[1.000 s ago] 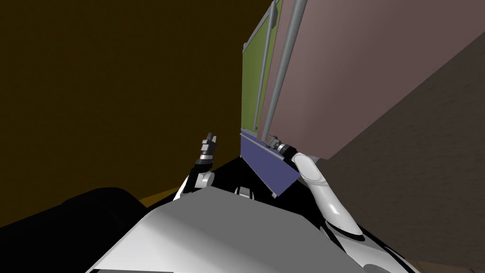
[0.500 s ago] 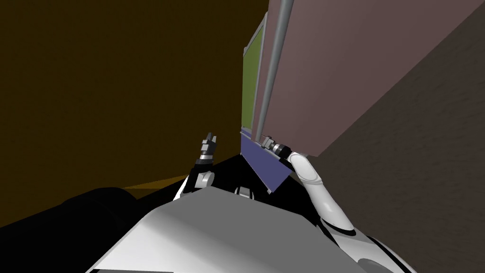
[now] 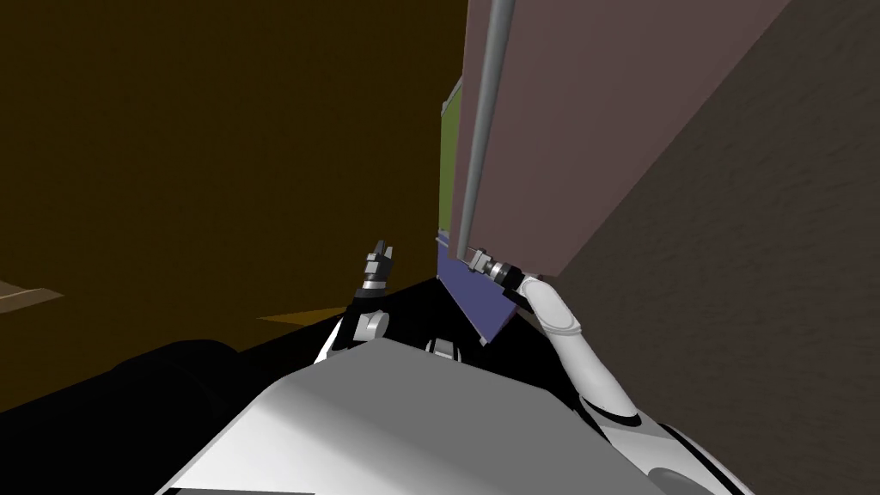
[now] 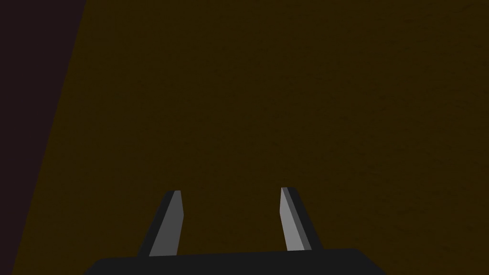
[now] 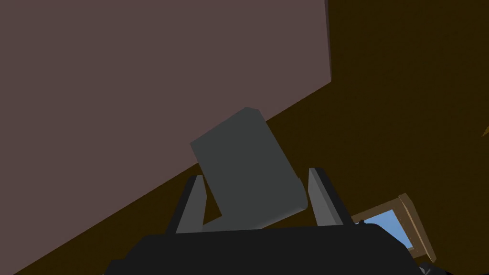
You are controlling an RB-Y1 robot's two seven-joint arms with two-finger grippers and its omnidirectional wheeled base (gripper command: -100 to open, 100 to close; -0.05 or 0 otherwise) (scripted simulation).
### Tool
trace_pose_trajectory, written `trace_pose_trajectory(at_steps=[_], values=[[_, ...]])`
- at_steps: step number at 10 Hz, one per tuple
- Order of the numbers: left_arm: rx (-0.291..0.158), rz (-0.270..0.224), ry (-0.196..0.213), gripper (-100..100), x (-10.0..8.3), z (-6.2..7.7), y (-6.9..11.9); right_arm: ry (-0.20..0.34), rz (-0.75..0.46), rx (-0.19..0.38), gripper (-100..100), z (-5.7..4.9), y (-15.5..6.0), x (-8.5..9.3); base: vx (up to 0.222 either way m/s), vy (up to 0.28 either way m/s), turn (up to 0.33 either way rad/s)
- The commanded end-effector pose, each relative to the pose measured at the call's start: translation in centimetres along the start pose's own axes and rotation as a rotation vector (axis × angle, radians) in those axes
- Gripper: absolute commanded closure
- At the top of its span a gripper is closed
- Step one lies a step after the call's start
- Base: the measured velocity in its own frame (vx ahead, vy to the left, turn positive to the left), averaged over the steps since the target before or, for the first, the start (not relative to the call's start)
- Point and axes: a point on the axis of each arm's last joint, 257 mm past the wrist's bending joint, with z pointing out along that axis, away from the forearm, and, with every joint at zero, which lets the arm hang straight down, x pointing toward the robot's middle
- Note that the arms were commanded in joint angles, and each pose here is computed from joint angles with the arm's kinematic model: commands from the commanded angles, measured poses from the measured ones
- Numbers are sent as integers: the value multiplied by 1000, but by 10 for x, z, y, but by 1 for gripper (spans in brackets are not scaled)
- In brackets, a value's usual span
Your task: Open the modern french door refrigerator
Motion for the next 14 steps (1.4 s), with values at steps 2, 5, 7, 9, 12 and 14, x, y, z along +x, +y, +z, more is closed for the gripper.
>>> trace_pose_trajectory(at_steps=[2,5,7,9,12,14], values=[[0,0,0,0,0,0,0,-93,7,-63,100,9,28,-41,-82,-297,197],[0,0,0,0,0,0,0,-164,11,-109,100,13,48,-72,-100,-194,107],[0,0,0,0,0,0,0,-212,14,-139,100,13,61,-93,-99,-209,124],[0,0,0,0,0,0,0,-200,17,-138,-100,11,43,-90,-13,-26,-57],[0,0,0,0,0,0,0,-211,18,-144,-100,9,29,-98,5,51,-46],[0,0,0,0,0,0,0,-217,18,-147,-100,8,19,-104,8,30,-46]])
